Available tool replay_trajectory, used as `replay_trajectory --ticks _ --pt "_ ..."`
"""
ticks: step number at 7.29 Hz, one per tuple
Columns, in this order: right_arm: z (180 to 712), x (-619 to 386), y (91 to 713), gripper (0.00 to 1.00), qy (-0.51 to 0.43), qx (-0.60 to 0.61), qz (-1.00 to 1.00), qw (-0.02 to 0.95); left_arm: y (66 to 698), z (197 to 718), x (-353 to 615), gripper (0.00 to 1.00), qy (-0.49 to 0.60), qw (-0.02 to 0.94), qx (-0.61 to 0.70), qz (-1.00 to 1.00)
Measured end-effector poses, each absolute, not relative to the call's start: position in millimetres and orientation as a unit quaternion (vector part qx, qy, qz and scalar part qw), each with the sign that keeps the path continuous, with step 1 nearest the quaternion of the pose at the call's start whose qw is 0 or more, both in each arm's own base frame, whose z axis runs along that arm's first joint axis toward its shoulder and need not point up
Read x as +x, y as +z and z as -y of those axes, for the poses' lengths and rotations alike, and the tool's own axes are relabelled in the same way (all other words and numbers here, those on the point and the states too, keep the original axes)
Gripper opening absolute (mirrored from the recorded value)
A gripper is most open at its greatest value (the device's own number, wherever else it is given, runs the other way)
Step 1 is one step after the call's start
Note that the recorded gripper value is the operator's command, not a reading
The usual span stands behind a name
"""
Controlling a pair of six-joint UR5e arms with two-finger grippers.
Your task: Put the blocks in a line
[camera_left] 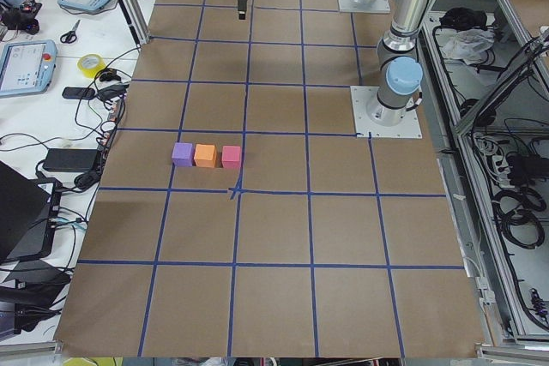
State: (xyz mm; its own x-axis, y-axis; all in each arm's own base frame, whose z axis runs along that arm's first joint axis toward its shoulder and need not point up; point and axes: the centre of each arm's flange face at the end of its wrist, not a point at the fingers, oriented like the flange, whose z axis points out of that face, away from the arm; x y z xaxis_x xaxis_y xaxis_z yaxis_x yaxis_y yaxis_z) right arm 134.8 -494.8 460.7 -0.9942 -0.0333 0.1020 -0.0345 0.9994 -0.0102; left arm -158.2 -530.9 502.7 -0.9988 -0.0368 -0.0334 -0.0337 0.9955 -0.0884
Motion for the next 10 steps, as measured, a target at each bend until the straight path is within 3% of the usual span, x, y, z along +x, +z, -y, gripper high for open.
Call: replay_trajectory --ticks 5,10 --pt "496 135 458 1.0 0.003 0.017 0.998 0.052 527 481 -161 1.0 -0.036 0.011 -0.003 -0.999" --pt "520 135 433 1.0 0.006 0.016 0.998 0.053 531 471 -160 1.0 -0.039 0.012 -0.003 -0.999"
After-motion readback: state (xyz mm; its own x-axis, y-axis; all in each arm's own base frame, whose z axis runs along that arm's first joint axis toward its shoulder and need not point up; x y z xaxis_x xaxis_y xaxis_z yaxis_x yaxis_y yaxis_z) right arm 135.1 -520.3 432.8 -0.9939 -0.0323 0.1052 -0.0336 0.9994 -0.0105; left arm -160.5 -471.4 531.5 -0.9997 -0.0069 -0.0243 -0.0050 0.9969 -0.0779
